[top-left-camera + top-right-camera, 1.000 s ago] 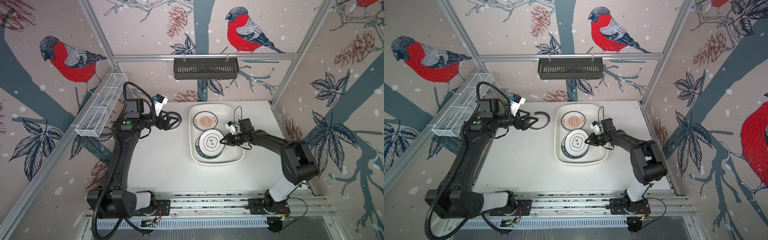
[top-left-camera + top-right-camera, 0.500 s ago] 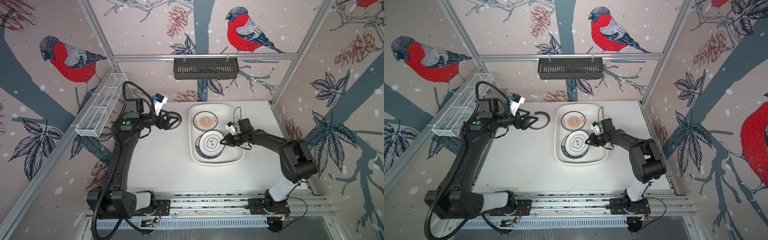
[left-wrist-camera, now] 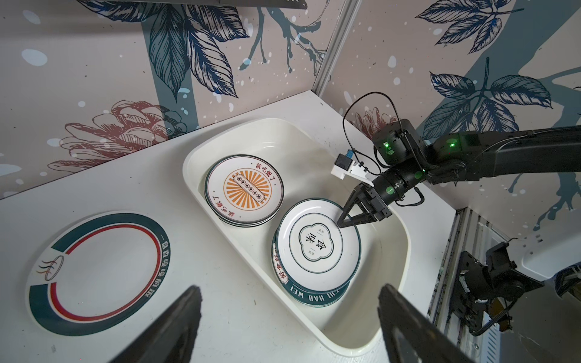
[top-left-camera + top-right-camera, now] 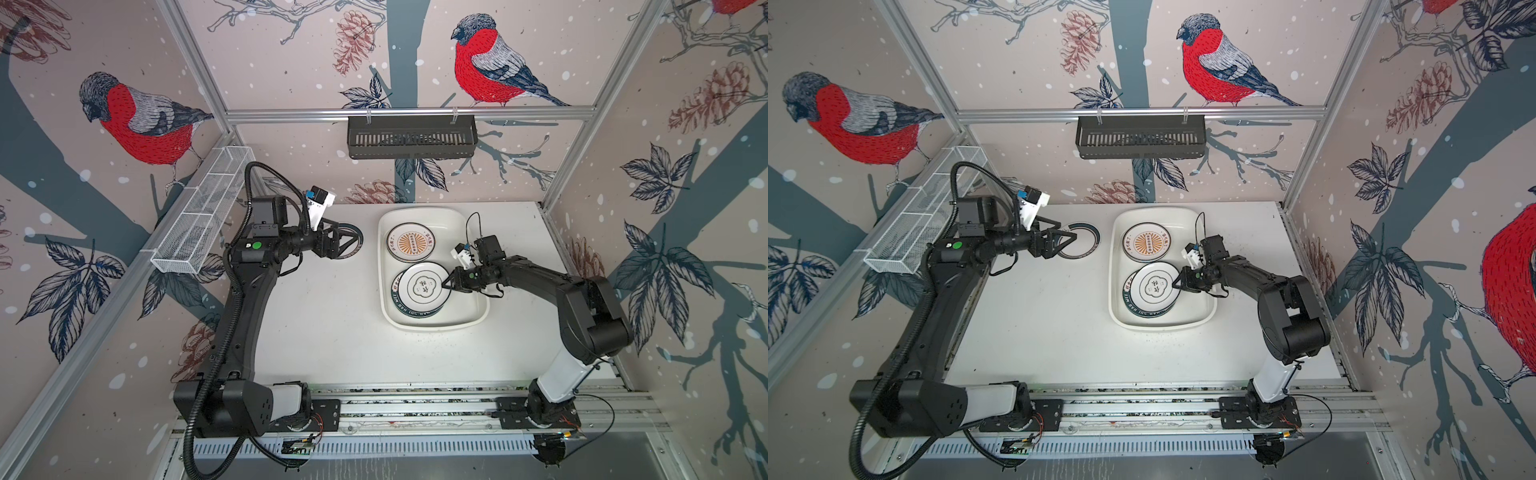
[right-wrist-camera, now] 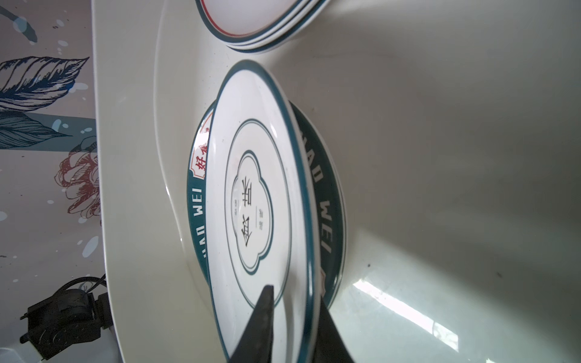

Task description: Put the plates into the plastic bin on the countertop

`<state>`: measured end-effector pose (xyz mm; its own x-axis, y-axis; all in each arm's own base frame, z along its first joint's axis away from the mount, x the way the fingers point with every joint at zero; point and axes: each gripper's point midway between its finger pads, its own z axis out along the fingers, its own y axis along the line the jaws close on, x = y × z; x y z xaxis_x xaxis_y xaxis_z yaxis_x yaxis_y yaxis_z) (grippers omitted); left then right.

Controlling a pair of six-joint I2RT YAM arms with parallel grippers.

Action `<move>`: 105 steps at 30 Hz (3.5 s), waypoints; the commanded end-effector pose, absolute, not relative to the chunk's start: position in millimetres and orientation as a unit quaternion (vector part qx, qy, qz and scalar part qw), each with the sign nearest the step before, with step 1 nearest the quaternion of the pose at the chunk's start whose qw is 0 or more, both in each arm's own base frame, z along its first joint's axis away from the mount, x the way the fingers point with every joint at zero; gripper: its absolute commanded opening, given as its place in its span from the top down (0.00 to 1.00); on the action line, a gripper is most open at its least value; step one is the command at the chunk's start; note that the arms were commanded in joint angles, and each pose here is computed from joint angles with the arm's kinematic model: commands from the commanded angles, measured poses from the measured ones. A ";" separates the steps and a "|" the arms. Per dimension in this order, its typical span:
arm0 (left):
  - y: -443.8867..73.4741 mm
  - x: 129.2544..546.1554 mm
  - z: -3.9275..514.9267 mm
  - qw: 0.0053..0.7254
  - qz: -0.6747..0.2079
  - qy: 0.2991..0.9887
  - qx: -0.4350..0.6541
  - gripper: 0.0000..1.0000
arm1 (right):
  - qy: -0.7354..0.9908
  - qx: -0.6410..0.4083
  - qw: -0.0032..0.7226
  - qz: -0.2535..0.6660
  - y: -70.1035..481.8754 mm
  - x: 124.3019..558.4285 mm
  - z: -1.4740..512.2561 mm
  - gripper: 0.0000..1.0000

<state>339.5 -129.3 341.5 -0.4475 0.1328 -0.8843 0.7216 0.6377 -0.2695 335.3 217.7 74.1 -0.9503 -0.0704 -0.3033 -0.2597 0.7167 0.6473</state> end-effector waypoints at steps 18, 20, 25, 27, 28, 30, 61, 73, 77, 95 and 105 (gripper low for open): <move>-133.3 340.8 339.0 0.455 -0.339 0.773 0.283 0.13 | 0.934 -0.103 0.131 0.316 211.4 334.3 64.7 0.74; -133.6 340.7 338.6 0.454 -0.341 0.773 0.282 0.13 | 0.935 -0.104 0.131 0.313 211.7 333.8 64.3 0.74; -132.3 343.7 334.4 0.453 -0.339 0.778 0.273 0.12 | 0.936 -0.104 0.137 0.307 210.2 335.2 66.7 0.74; -129.9 348.2 327.0 0.448 -0.337 0.787 0.258 0.11 | 0.936 -0.103 0.145 0.304 209.4 337.0 70.3 0.74; -129.0 350.5 321.2 0.443 -0.337 0.792 0.250 0.11 | 0.935 -0.103 0.152 0.305 209.1 338.9 74.6 0.74; -124.1 359.5 305.8 0.432 -0.333 0.809 0.220 0.11 | 0.932 -0.102 0.164 0.307 210.1 341.6 83.7 0.75; 10.1 493.6 111.6 0.331 -0.132 0.923 -0.145 0.14 | 0.864 -0.076 0.338 0.365 197.8 313.4 197.7 0.77; 8.7 504.8 69.7 0.271 -0.221 0.927 -0.138 0.31 | 0.864 -0.060 0.337 0.370 193.9 310.1 189.1 0.79; 14.7 504.4 56.4 0.256 -0.209 0.932 -0.149 0.34 | 0.864 -0.057 0.336 0.369 192.6 308.0 187.7 0.79; 5.5 513.1 35.5 0.221 -0.265 0.926 -0.151 0.52 | 0.869 -0.052 0.330 0.366 191.9 309.8 180.7 0.80; 8.5 512.1 27.5 0.210 -0.288 0.919 -0.171 0.54 | 0.868 -0.049 0.330 0.368 192.6 312.7 180.0 0.80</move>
<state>518.4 8.5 35.8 -0.8456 -0.4140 -0.3370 -0.1559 0.7953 -0.5859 307.8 191.4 173.8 -0.7938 0.1479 -0.5899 -0.3137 0.7313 0.6056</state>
